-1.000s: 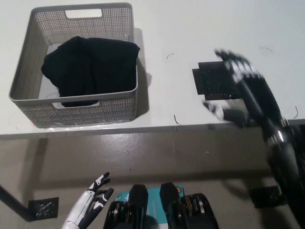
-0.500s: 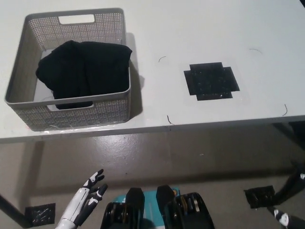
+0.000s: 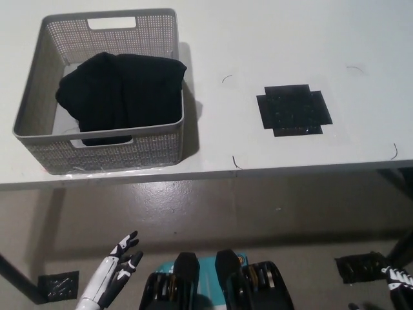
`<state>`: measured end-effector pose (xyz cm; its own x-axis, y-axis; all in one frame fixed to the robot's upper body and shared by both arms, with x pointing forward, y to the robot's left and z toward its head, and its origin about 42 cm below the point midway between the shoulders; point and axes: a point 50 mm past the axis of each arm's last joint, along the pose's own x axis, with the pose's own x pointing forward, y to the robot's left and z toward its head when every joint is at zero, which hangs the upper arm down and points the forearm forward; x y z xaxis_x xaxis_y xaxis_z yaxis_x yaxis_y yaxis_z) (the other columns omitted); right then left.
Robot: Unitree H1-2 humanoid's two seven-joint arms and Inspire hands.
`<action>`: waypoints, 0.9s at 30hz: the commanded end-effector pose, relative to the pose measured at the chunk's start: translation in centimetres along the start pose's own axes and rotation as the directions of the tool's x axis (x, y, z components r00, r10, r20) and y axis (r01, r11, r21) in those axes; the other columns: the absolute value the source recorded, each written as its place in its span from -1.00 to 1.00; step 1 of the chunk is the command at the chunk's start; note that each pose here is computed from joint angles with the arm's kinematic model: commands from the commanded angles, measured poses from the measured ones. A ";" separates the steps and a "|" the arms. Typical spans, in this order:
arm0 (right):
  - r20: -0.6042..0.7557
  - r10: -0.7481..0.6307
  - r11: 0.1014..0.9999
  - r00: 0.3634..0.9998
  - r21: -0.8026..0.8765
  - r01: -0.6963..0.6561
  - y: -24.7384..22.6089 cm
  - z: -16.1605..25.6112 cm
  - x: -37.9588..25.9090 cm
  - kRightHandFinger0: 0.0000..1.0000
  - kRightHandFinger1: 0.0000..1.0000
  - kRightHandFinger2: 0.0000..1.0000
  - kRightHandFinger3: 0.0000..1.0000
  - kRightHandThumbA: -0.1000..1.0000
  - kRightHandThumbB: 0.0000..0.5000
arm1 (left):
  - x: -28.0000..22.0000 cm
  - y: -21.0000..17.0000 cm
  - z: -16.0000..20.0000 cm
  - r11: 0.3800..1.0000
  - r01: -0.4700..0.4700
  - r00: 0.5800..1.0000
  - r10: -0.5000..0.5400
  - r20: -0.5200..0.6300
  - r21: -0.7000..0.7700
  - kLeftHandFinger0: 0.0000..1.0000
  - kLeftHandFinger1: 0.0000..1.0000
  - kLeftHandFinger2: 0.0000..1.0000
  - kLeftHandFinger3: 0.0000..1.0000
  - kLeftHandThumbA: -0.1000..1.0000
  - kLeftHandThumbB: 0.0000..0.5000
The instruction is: Use the right hand to pick up a t shirt on the right hand side and place it into a contianer on the left side
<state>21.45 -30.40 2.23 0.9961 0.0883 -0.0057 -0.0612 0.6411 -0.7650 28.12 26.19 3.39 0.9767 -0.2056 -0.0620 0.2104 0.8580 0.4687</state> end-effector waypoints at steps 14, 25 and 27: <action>0.086 -0.022 1.000 0.996 -0.020 0.024 1.0 0.8 0.5 1.00 1.00 1.00 1.00 0.68 0.04 | 0.4 1.8 1.1 0.999 -0.026 0.998 0.024 0.062 0.024 0.39 0.60 0.91 1.00 1.00 0.49; 0.064 0.006 1.000 0.998 -0.012 -0.005 1.2 0.8 0.5 1.00 1.00 1.00 1.00 0.73 0.08 | 0.5 1.9 1.0 0.999 -0.020 0.998 0.019 0.057 0.026 0.43 0.62 0.92 1.00 1.00 0.52; 0.069 -0.001 1.000 0.998 -0.011 0.002 1.1 0.7 0.7 1.00 1.00 1.00 1.00 0.67 0.05 | 0.6 2.0 1.1 0.999 -0.023 0.998 0.021 0.058 0.032 0.45 0.63 0.94 1.00 1.00 0.49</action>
<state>21.52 -29.06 1.34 0.9909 0.1346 0.0005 -0.0844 0.6245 -0.7764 28.30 26.65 3.83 0.9764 -0.2089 -0.0542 0.2089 0.8513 0.4813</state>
